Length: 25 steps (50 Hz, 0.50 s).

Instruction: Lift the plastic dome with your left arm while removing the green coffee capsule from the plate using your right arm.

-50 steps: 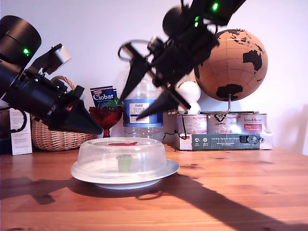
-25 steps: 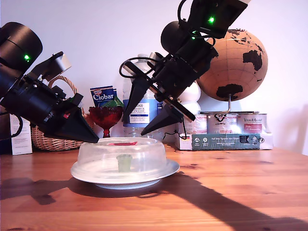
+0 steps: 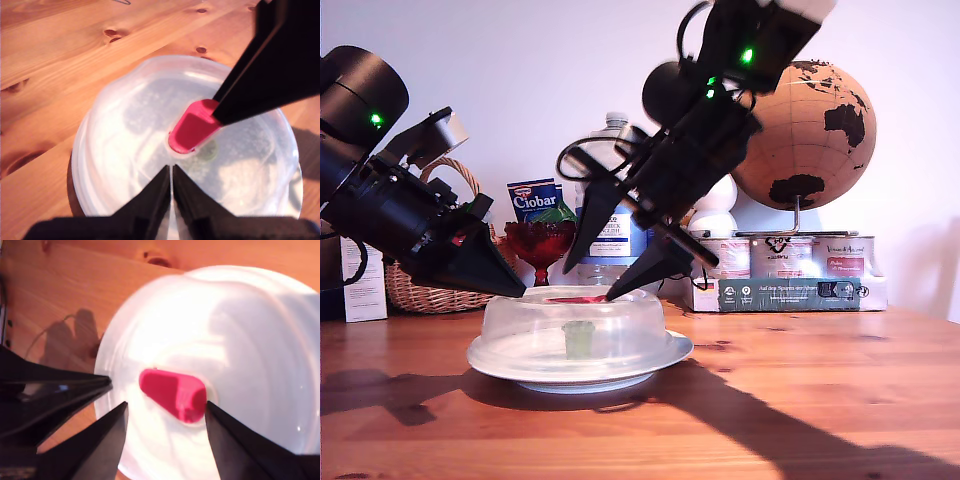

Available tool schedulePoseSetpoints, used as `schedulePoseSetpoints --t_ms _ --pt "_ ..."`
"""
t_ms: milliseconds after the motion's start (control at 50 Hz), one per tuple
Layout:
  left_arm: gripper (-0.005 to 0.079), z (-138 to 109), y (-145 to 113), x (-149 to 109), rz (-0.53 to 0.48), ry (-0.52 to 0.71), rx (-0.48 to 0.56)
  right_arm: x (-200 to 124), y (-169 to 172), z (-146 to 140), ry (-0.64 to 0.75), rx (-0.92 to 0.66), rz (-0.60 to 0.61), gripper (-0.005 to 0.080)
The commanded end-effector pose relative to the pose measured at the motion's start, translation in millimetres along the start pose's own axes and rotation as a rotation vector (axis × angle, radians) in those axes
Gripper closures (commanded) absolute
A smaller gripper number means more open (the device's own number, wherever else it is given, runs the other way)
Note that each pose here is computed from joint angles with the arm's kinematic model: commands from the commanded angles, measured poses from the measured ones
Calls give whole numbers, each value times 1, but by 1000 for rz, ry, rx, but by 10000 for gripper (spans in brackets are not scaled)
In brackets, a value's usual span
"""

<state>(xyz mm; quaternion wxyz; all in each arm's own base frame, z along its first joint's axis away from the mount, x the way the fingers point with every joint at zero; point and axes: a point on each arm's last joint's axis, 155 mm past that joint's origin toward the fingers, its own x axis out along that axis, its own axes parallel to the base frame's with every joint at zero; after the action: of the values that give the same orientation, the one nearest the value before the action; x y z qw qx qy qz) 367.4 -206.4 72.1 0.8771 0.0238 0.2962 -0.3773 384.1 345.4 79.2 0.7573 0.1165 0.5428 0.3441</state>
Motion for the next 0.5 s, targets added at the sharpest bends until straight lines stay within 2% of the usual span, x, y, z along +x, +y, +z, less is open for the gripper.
schedulePoseSetpoints --t_ms 0,480 --pt "766 -12 1 5 -2 32 -9 14 -9 -12 38 10 -18 306" --pt "766 -12 0 5 -2 32 -9 21 10 -17 47 -13 13 307"
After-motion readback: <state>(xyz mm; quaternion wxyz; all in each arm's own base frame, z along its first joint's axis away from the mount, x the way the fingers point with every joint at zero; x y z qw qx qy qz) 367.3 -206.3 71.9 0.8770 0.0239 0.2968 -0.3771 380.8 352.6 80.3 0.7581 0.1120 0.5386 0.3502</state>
